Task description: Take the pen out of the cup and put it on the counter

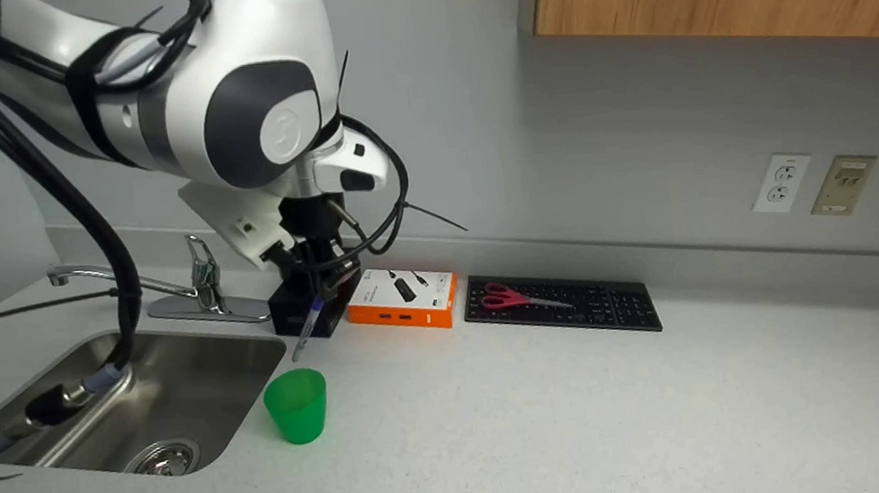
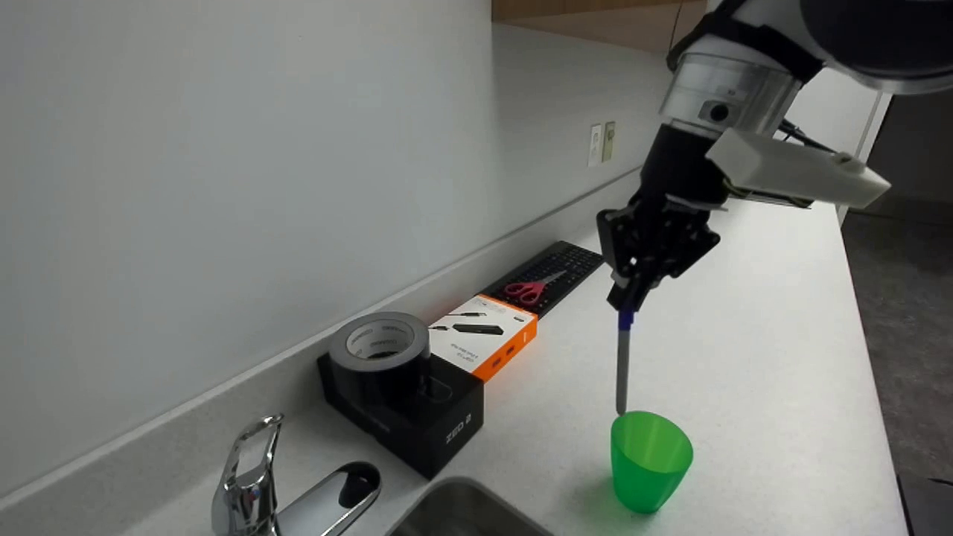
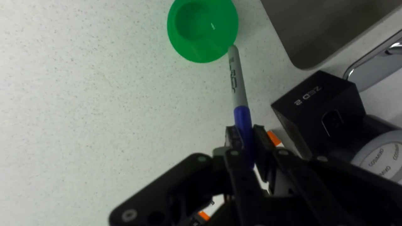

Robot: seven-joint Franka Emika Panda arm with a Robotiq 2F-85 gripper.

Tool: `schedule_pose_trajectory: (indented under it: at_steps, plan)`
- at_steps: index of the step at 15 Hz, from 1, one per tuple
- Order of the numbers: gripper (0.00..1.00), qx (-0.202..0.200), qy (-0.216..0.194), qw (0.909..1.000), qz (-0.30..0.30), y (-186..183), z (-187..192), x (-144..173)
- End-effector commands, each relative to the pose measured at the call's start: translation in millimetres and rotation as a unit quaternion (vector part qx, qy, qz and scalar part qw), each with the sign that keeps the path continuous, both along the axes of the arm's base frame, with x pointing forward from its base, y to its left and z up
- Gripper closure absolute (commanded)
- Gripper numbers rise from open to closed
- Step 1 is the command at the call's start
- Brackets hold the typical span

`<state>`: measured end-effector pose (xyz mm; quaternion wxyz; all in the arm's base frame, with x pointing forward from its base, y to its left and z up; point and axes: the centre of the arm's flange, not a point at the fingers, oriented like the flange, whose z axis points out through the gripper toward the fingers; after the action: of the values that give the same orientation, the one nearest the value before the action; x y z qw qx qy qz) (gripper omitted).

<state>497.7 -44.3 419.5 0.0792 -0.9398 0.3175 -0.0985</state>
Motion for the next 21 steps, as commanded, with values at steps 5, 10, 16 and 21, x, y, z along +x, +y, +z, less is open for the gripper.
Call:
schedule_pose_trajectory:
  at_steps: [5,10,16,21]
  plan:
    - [0.96,-0.063,0.067,0.9919,-0.088,-69,-20,29]
    - [0.96,-0.106,0.190,0.9692,-0.116,-84,-91,54]
    - [0.96,-0.083,0.236,0.9587,-0.135,-88,-126,87]
    - [0.45,-0.064,0.214,0.9638,-0.146,-89,-122,105]
